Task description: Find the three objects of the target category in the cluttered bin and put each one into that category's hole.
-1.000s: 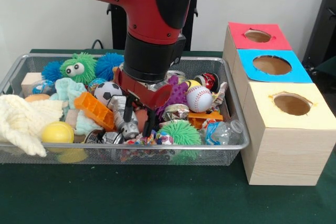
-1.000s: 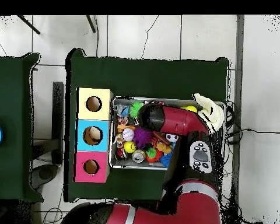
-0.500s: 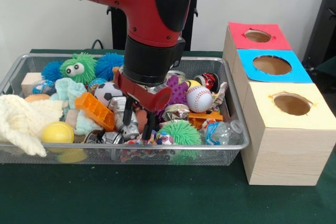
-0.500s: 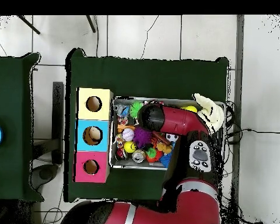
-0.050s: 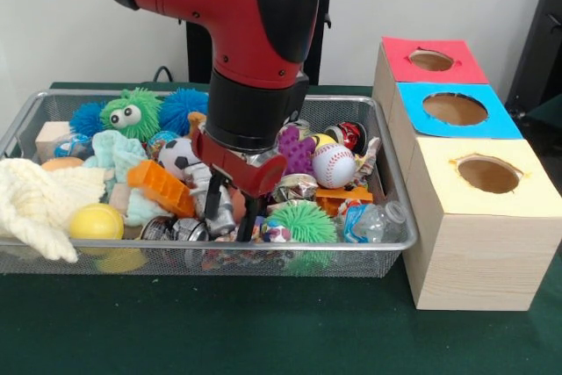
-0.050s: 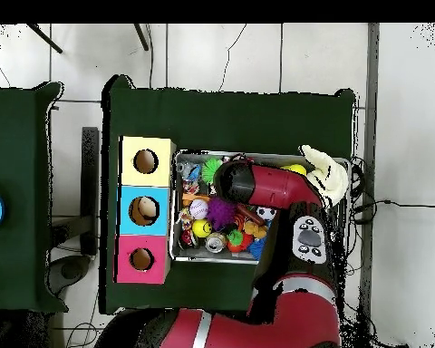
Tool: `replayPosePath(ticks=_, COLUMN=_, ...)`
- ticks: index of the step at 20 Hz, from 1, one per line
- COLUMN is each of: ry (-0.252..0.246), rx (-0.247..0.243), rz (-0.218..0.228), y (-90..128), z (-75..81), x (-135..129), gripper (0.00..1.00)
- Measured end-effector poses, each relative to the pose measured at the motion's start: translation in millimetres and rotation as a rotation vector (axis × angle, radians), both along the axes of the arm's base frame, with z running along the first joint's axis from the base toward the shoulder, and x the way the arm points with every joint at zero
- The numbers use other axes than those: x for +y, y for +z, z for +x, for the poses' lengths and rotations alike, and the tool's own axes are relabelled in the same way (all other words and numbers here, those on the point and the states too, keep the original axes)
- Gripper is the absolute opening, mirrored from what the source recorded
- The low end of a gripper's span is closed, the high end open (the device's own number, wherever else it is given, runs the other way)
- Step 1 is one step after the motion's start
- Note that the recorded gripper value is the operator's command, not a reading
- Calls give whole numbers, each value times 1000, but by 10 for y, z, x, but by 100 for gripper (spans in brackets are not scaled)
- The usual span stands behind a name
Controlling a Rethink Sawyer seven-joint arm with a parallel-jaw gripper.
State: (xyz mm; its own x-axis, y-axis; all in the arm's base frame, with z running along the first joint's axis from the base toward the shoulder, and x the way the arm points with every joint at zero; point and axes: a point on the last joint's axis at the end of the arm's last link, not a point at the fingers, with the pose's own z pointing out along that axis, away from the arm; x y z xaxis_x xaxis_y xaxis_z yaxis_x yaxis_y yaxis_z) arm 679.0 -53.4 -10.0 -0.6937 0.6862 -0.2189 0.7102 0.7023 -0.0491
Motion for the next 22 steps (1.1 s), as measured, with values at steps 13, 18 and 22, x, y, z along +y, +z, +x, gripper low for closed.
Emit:
replayPosePath(ticks=13, ry=2, rx=11, rz=2, y=-172, z=-19, x=-1, gripper=100)
replayPosePath(ticks=18, ry=1, rx=11, rz=4, y=-192, z=-24, x=-4, gripper=100)
replayPosePath(ticks=22, ry=-2, rx=11, rz=9, y=-199, z=-24, x=-12, gripper=100)
